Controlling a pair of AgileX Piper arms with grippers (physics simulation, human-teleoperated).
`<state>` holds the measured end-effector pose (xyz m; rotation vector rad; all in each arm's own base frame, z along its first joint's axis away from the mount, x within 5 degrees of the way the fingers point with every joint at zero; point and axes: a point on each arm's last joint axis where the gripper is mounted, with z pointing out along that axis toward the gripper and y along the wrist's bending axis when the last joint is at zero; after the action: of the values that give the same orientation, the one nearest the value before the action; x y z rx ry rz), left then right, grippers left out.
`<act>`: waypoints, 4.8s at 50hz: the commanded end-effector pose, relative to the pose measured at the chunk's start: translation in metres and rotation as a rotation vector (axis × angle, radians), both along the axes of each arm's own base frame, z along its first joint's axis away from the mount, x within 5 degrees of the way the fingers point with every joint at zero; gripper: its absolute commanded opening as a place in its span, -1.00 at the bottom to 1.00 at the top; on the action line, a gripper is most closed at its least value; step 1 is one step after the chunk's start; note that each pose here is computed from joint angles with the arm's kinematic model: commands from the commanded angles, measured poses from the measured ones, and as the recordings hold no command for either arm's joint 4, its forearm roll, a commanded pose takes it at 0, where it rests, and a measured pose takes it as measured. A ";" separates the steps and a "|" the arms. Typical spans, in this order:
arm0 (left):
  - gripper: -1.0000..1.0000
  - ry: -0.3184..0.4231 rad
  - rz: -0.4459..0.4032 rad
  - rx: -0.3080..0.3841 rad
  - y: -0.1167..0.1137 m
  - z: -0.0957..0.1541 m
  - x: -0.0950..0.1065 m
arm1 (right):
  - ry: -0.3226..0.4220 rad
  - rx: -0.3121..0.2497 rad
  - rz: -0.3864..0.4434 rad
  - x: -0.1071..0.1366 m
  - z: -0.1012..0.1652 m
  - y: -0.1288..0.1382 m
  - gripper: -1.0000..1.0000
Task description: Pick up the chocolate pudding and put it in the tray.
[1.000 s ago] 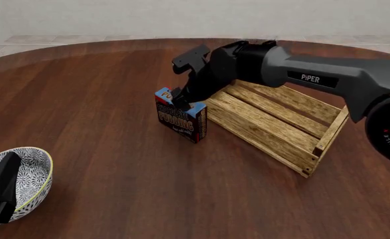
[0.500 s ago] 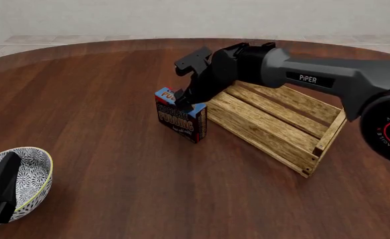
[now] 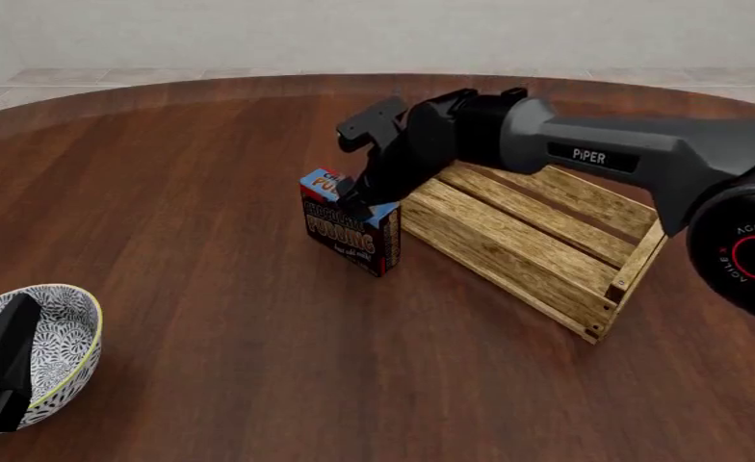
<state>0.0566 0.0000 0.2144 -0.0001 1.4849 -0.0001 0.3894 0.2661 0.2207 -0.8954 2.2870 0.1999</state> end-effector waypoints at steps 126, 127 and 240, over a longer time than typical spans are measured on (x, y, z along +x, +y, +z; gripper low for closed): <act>1.00 0.000 0.000 0.000 0.000 0.000 0.000 | -0.204 0.033 0.021 -0.056 0.146 -0.067 -1.00; 1.00 0.000 0.000 0.000 0.000 0.000 0.000 | -0.203 0.032 0.021 -0.057 0.146 -0.067 -1.00; 1.00 0.000 0.000 0.000 0.000 0.000 0.000 | -0.186 -0.041 -0.217 -0.021 0.112 -0.167 -1.00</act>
<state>0.0566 0.0000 0.2144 -0.0001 1.4849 -0.0001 0.3662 0.0993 0.3398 -0.6794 2.1852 -0.0384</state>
